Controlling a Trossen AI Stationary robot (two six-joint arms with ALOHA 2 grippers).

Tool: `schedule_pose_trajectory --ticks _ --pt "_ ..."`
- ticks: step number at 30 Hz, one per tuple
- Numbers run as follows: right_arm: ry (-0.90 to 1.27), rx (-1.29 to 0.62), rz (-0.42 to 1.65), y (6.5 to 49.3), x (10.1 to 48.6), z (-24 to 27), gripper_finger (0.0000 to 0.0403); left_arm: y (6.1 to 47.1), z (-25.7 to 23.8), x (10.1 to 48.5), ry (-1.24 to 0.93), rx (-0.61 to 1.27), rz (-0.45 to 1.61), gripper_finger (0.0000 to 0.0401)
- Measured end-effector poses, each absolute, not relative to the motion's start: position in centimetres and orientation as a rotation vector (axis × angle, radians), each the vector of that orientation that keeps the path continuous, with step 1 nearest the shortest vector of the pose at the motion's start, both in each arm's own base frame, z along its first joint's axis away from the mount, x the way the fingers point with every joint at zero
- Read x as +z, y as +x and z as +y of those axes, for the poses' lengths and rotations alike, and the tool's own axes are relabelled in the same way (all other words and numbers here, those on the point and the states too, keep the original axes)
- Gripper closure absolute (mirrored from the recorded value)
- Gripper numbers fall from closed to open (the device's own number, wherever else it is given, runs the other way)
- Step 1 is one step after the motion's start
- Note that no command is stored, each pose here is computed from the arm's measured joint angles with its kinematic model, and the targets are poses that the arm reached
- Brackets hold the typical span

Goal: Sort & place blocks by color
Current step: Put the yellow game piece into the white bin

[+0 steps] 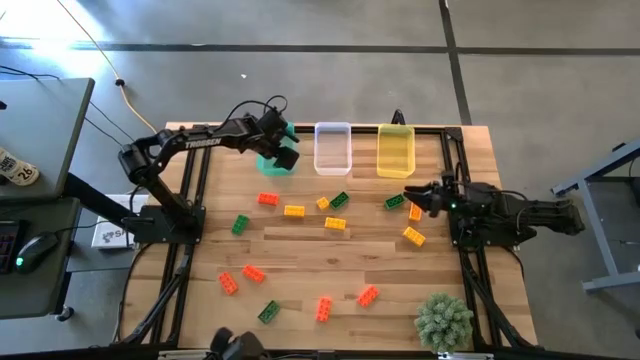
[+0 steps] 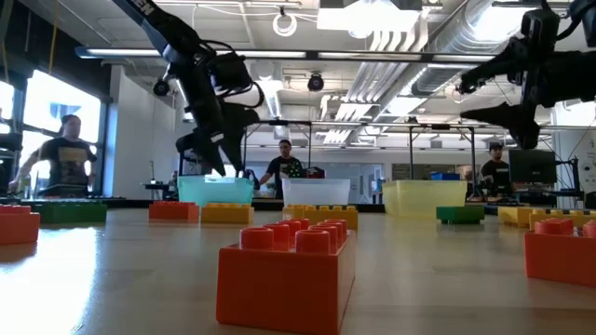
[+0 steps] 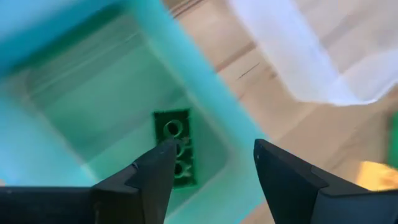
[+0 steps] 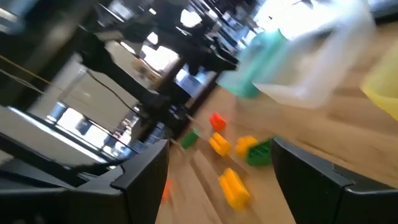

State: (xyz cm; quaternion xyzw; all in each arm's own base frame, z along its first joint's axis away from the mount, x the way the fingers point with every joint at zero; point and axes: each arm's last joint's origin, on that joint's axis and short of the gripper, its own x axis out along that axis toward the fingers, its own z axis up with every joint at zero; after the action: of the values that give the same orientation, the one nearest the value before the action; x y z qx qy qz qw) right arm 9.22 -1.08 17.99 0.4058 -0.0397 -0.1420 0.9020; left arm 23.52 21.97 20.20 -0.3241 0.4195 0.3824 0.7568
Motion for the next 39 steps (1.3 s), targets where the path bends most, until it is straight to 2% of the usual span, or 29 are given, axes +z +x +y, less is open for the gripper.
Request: schedule_pose_trajectory --ticks 6,18,29,39 --pt "0.777 -0.264 -0.178 9.5 19.1 -1.1 0.0135 24.3 22.4 23.0 -0.669 0.758 0.877 0.0195" --pt "0.757 -0.268 -0.147 11.7 19.1 -1.2 0.0135 22.3 19.4 29.2 -0.598 0.707 0.893 0.0194" --pt "0.56 -0.266 -0.004 15.8 23.9 -1.2 0.0135 20.6 14.7 30.5 -0.52 0.733 1.093 0.0194" --pt "0.497 -0.208 0.371 21.1 25.2 -0.9 0.0135 20.9 11.8 30.3 -0.428 0.761 1.234 0.0194"
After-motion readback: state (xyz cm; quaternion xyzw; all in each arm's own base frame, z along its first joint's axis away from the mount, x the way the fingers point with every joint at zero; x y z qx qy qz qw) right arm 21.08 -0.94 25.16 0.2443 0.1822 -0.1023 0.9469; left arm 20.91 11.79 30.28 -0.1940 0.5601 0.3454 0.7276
